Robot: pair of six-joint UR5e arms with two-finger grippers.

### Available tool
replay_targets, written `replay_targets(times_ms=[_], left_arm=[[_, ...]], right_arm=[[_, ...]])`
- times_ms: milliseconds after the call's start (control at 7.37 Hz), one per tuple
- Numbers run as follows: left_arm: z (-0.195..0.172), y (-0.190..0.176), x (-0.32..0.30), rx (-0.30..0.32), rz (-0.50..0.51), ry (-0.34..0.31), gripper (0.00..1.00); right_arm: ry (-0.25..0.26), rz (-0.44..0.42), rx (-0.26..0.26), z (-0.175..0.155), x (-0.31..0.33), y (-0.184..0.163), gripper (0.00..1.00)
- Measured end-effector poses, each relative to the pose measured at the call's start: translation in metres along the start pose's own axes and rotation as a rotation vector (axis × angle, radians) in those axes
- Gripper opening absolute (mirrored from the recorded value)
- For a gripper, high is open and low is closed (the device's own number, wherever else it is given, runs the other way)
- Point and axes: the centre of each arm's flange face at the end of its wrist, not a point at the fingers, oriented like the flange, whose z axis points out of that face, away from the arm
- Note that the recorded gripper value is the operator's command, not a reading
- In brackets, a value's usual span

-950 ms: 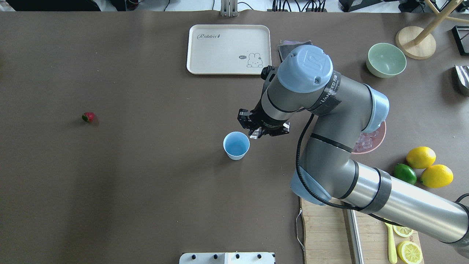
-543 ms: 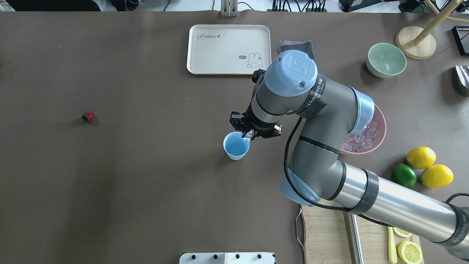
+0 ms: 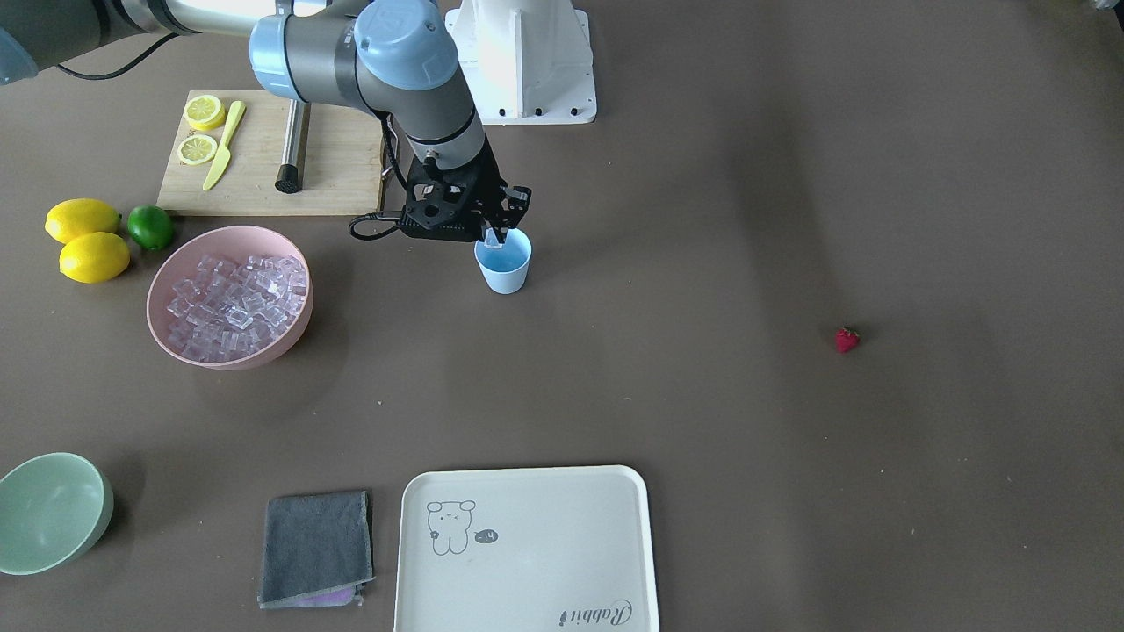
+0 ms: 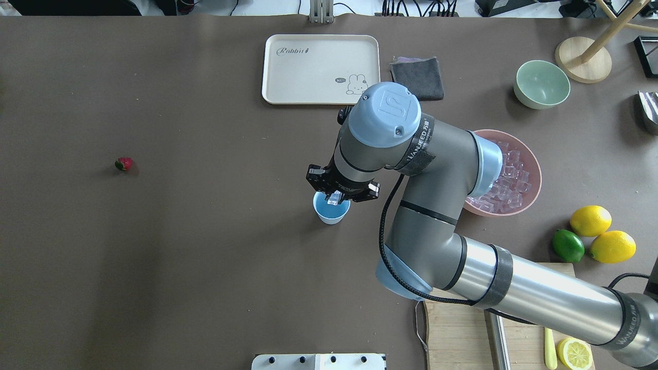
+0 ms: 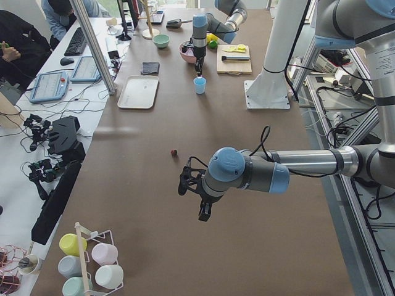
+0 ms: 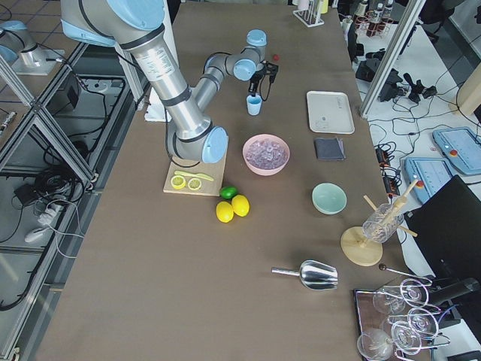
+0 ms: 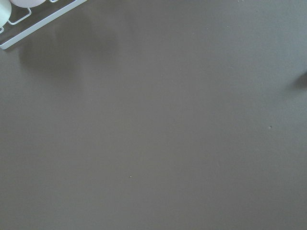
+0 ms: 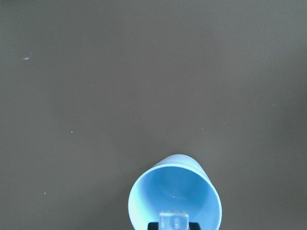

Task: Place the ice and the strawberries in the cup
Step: 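Open the right gripper above the blue cup to drop the cube, then move the right gripper back over the ice bowl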

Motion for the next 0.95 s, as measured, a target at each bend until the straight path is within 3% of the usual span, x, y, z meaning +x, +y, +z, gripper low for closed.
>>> replay_targets(times_ms=[407,679,950], left_arm=[[0.0,0.001,-0.001,0.0,-0.002,0.0,0.98],[-0.001,0.001,0.0,0.003,-0.001,-0.001,0.98],[-0.002,0.0,0.001,0.006,0.0,0.0,0.98]], right_arm=[[-0.004,0.011,0.007,-0.004,0.001,-0.005,0.57],[0.01,0.023,0.013,-0.017,0.028,-0.04,0.57],[0.046,-0.031,0.013,-0.029,0.093,-0.086,0.57]])
